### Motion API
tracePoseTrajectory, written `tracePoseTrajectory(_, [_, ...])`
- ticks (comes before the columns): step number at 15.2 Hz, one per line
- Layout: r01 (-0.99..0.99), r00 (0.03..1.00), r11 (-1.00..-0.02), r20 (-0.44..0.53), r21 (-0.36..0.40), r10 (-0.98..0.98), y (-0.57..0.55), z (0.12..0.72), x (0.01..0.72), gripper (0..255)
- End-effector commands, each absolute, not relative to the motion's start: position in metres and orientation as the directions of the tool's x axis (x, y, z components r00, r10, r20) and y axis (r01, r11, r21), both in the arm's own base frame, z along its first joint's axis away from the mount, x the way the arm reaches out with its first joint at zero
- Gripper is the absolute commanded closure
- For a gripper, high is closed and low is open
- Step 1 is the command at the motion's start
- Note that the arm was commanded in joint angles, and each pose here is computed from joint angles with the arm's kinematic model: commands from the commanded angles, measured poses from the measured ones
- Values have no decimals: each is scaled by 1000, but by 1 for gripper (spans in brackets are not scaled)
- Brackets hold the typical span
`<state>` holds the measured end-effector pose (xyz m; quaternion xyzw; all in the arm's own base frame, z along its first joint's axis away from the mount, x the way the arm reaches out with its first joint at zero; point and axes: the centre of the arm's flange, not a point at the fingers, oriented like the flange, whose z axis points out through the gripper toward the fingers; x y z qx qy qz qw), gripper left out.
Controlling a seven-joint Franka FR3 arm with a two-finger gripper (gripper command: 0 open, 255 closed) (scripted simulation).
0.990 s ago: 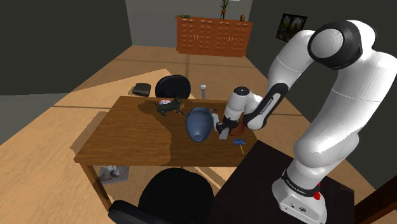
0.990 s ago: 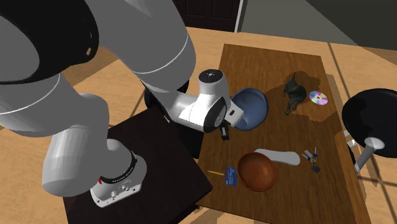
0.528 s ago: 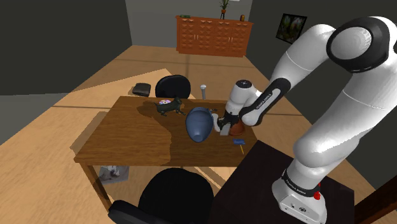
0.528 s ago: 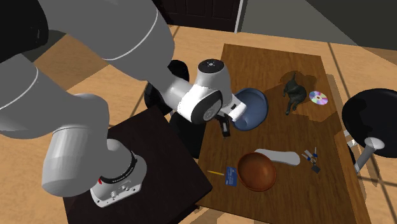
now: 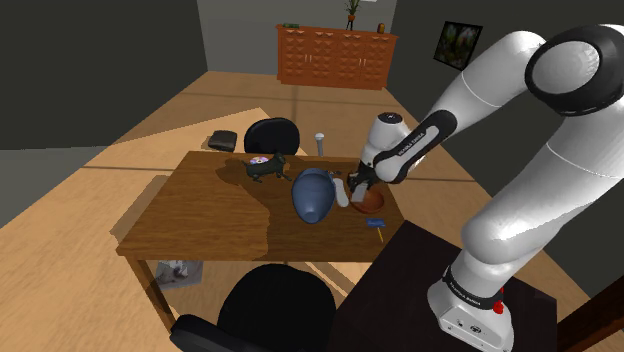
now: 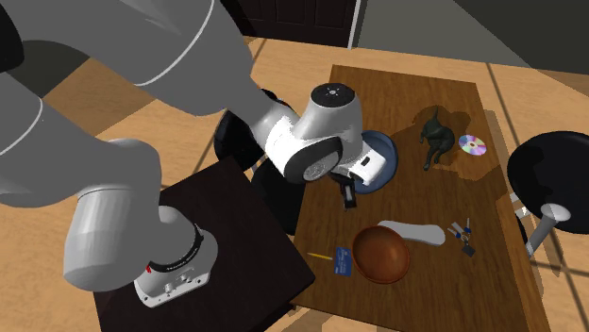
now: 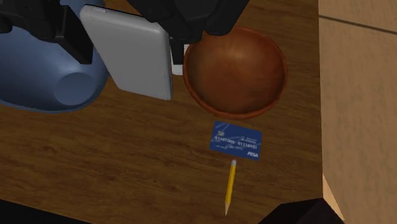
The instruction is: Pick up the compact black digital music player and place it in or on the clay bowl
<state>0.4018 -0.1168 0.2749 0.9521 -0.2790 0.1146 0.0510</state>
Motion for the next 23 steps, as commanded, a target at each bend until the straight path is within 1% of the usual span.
tracePoseTrajectory(1, [-541, 820, -841, 246, 33, -517, -142, 280, 405, 255])
tracePoseTrajectory(12, [-541, 820, -841, 246, 33, -517, -284, 299, 424, 255])
tracePoseTrajectory(23, [-541, 820, -841, 246, 33, -517, -284, 241, 424, 255])
